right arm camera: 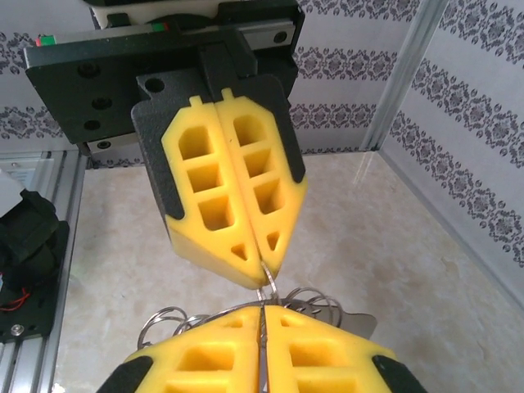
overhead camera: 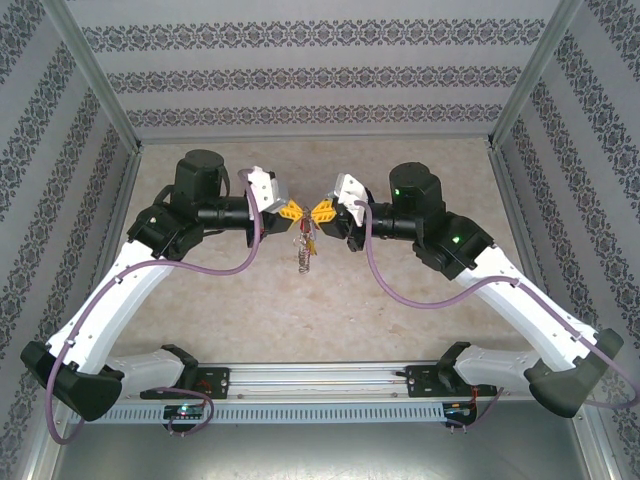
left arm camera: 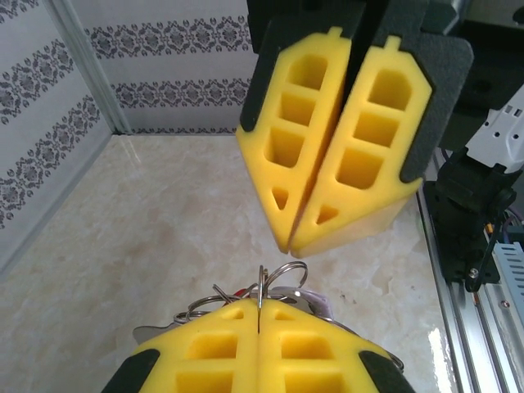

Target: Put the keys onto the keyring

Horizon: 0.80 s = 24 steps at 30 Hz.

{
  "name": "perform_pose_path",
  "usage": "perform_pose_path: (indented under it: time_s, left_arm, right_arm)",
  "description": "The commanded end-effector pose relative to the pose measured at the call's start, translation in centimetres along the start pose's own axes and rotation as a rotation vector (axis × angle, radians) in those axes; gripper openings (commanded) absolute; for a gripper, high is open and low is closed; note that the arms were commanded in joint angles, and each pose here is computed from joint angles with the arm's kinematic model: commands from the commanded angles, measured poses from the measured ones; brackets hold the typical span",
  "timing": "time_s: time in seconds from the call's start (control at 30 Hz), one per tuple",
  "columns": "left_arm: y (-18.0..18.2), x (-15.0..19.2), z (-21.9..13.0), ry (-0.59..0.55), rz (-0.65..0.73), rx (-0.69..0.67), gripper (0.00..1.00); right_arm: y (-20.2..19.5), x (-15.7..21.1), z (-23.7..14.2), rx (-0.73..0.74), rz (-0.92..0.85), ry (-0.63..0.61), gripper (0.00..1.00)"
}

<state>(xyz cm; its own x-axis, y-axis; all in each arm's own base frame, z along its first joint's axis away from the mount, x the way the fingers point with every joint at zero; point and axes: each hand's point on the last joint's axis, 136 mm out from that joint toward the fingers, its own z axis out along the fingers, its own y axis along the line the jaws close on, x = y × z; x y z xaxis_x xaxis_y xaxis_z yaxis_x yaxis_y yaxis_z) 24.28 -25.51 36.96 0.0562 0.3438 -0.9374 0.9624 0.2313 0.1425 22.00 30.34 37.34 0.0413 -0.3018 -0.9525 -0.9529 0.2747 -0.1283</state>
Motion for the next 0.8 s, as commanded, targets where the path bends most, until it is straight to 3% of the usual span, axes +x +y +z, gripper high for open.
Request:
perform_pose_path:
  time_s: [0.0,0.17,0.47,0.77]
  left_arm:
    - [-0.1,-2.0,-0.9,-0.075,0.038,-0.008,0.0]
    - [0.0,-2.1,-1.0,-0.08,0.042,-0.016,0.0]
    - [0.0,-2.3,-1.1,-0.093,0.039,-0.02,0.0]
    - [1.0,-2.9,-1.1,-0.14,0.014,-0.071,0.0]
  right_arm:
    - [0.2,0.4,0.4,-0.016,0.024,-0.005,0.13]
    - [0.3,0.5,0.5,-0.021,0.03,-0.004,0.12]
    - [0.4,0.8,0.8,-0.037,0.041,0.003,0.0]
    - [0.6,1.1,1.2,-0.054,0.052,0.005,0.0]
